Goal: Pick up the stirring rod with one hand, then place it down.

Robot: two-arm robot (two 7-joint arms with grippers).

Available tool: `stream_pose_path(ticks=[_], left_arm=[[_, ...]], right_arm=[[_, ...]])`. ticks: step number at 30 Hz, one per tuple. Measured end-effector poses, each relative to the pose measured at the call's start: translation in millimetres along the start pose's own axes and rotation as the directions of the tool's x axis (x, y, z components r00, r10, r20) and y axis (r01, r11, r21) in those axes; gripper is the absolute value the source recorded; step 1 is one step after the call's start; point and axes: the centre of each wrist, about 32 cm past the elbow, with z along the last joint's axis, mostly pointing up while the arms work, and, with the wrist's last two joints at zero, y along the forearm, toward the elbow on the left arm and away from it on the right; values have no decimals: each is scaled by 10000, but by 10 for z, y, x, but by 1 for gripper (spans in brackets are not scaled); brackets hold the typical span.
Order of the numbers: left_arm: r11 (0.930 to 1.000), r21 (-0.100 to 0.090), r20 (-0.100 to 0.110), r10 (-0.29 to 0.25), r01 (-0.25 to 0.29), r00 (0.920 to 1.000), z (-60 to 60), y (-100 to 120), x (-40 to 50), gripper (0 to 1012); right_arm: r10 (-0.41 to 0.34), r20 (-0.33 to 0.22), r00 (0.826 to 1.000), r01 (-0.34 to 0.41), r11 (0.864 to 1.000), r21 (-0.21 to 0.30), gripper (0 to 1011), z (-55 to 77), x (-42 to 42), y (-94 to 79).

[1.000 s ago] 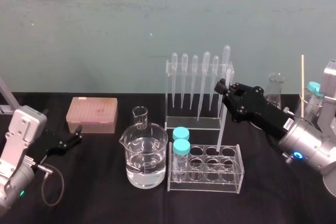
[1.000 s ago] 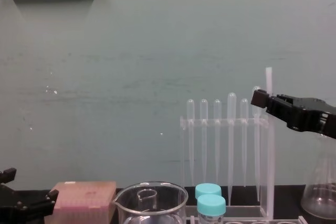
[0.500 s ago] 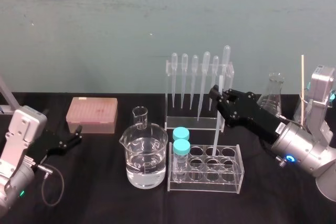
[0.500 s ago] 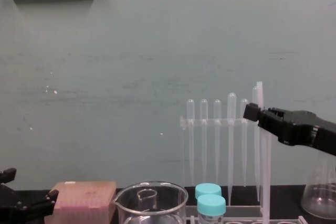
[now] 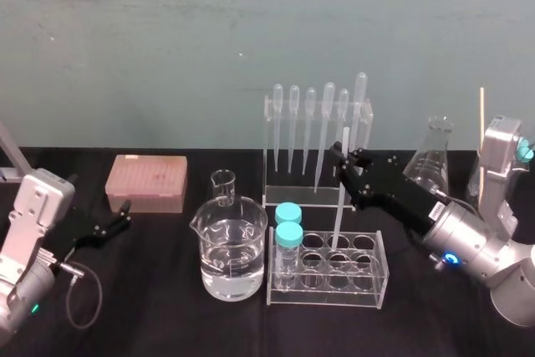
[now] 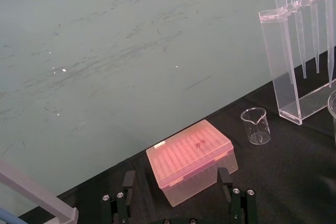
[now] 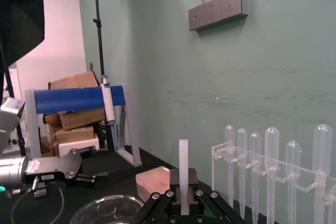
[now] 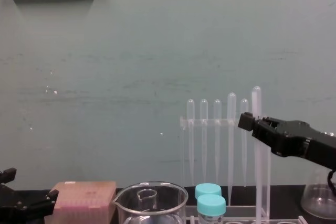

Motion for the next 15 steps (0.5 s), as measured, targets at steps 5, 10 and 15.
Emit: stream_pose_path(ticks=[5, 10, 15], left_arm=[[10000, 0, 0, 0, 0, 10000, 0, 0, 0, 1000], [10000, 1, 0, 0, 0, 10000, 0, 0, 0, 1000], [10000, -1, 0, 0, 0, 10000, 0, 0, 0, 1000]], right_arm=[[109, 300, 9995, -105, 9998, -158, 69, -59, -8, 5], [138, 363, 9992, -125, 9993, -341, 69, -94, -16, 9], [74, 304, 9995, -59, 9989, -473, 69, -126, -34, 4]])
